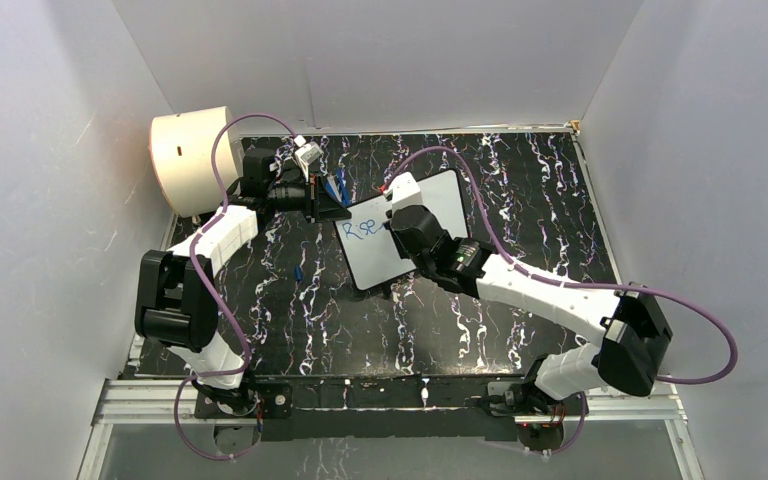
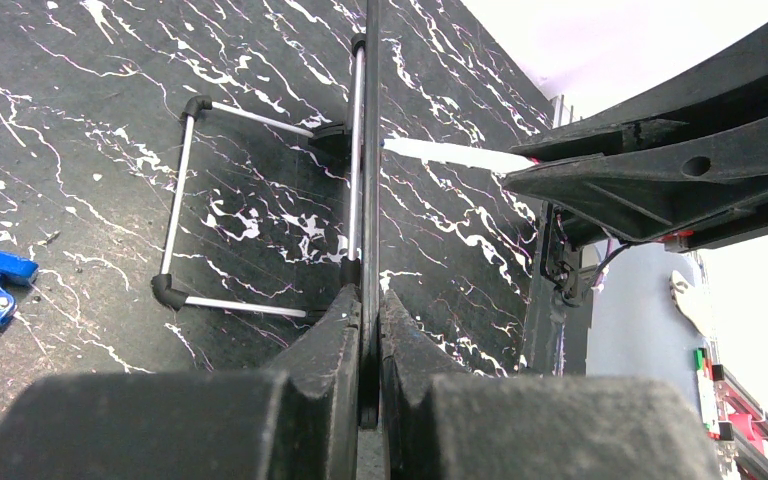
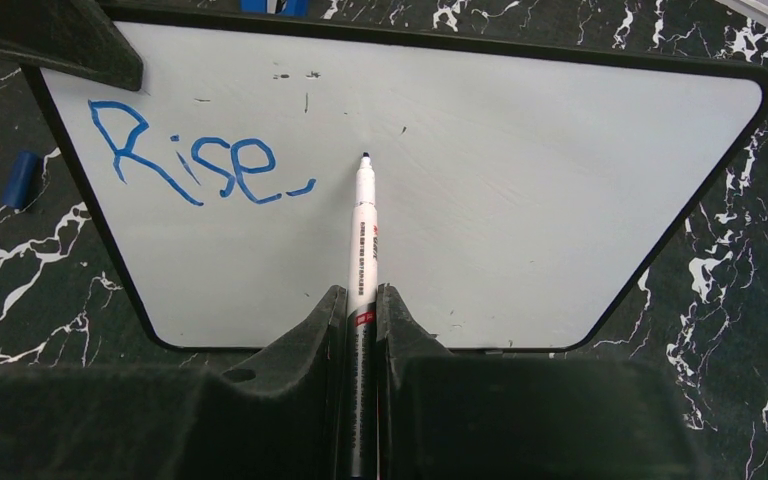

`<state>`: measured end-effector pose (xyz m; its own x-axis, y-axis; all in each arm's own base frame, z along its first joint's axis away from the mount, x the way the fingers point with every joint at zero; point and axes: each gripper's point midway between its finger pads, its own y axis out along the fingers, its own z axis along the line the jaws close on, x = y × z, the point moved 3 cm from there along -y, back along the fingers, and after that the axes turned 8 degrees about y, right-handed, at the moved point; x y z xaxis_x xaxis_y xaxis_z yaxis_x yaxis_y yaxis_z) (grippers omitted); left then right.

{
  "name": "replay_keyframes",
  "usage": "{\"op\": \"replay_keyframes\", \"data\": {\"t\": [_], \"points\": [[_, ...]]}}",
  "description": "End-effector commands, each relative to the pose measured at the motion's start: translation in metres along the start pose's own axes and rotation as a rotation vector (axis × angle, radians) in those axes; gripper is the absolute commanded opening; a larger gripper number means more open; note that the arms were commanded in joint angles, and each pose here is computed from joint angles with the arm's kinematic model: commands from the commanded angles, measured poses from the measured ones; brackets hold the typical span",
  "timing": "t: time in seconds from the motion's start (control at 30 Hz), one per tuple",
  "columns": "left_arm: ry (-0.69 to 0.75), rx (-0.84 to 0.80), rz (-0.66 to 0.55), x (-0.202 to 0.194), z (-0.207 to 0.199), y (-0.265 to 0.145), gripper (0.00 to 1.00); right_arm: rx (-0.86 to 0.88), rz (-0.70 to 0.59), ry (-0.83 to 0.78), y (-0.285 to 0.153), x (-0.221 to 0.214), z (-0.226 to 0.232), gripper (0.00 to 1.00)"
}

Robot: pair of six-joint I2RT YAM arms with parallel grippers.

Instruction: Write a sentence on the whiteboard

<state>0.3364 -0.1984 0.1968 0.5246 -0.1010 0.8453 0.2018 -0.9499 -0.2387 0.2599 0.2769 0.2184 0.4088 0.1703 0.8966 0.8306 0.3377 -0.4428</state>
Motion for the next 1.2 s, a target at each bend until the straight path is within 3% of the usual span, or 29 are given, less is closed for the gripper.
{"op": "replay_keyframes", "data": {"t": [0.0,0.77,1.17], "points": [[0.045,-0.030,-0.015,0.012,-0.016,-0.005,0.00,0.011,-0.053,0.028,0.003,0.015,0.003,0.00],[0.047,-0.039,-0.015,0.013,-0.018,-0.005,0.00,0.017,-0.070,0.034,0.010,0.021,0.006,0.00],[0.044,-0.032,-0.014,0.013,-0.017,-0.005,0.00,-0.004,0.010,0.023,0.007,0.001,0.001,0.00]]}}
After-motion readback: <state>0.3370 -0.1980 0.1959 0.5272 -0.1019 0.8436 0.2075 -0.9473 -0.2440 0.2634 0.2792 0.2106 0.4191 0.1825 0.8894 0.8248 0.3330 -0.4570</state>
